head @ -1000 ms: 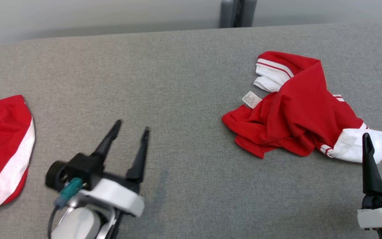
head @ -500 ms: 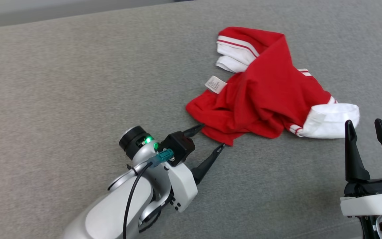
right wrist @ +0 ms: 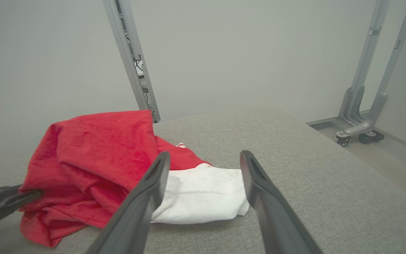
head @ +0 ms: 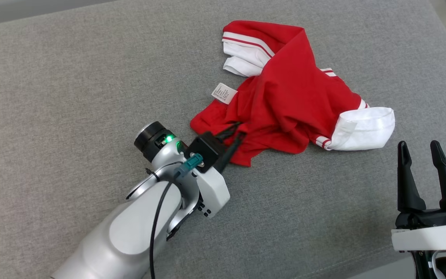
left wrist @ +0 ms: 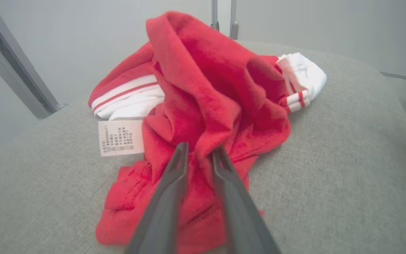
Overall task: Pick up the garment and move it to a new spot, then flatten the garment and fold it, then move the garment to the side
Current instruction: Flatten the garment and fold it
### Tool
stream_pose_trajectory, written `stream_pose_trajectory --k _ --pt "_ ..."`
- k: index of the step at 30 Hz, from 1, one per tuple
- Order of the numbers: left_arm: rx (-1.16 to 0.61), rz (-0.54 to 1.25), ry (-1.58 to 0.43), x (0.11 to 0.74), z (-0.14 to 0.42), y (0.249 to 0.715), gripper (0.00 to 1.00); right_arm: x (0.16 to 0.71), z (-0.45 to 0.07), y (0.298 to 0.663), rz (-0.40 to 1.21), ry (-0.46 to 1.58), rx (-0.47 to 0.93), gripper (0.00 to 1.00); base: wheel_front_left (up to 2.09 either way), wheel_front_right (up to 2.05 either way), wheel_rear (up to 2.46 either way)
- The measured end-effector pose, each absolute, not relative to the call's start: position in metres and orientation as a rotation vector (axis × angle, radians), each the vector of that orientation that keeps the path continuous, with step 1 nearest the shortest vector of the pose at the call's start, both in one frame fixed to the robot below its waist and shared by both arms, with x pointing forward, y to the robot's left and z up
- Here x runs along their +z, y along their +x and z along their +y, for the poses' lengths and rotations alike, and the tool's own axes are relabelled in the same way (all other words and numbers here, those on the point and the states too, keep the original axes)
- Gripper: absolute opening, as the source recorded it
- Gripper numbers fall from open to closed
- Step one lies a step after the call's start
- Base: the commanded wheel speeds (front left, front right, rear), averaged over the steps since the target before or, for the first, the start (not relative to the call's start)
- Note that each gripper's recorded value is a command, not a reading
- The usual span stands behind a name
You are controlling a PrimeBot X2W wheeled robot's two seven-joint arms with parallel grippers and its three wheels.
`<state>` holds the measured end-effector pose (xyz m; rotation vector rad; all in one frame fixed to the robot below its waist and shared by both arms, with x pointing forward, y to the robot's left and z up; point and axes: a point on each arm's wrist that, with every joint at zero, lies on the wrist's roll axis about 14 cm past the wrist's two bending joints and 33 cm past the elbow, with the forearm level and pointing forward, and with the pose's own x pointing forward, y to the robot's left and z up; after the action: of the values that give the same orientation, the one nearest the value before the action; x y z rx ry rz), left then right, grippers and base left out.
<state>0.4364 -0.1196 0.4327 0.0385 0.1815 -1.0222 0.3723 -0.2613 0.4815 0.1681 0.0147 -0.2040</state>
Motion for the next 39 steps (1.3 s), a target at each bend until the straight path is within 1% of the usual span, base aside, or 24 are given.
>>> stream_pose_trajectory --k 5,12,15,23,27,31,34,39 --pt "-1.005 0.187 0.008 0.447 -0.107 0.439 0.0 0.48 -0.257 0.377 0.012 0.183 -0.189 1.0 0.0 0.0 0.0" --pt "-0.971 0.219 0.0 0.472 -0.072 0.417 0.0 0.479 -0.24 0.39 0.013 0.208 -0.135 1.0 0.0 0.0 0.0" --pt "-0.948 0.207 -0.019 0.486 -0.059 0.411 0.0 0.479 -0.235 0.394 0.012 0.214 -0.118 1.0 0.0 0.0 0.0" --pt "-0.823 0.168 -0.04 0.533 -0.004 0.395 0.0 0.481 -0.215 0.409 0.016 0.227 -0.053 1.0 0.0 0.0 0.0" --pt "-0.767 0.127 -0.01 0.557 0.021 0.392 0.0 0.482 -0.203 0.417 0.015 0.235 -0.018 1.0 0.0 0.0 0.0" --pt "-0.686 0.087 0.032 0.576 0.046 0.404 0.0 0.482 -0.197 0.42 0.016 0.24 0.001 1.0 0.0 0.0 0.0" --pt "-0.64 0.106 0.028 0.573 0.056 0.422 0.0 0.482 -0.196 0.418 0.021 0.243 0.002 1.0 0.0 0.0 0.0" --pt "-0.557 0.218 -0.01 0.53 0.064 0.468 0.0 0.48 -0.204 0.414 0.022 0.256 -0.024 1.0 0.0 0.0 0.0"
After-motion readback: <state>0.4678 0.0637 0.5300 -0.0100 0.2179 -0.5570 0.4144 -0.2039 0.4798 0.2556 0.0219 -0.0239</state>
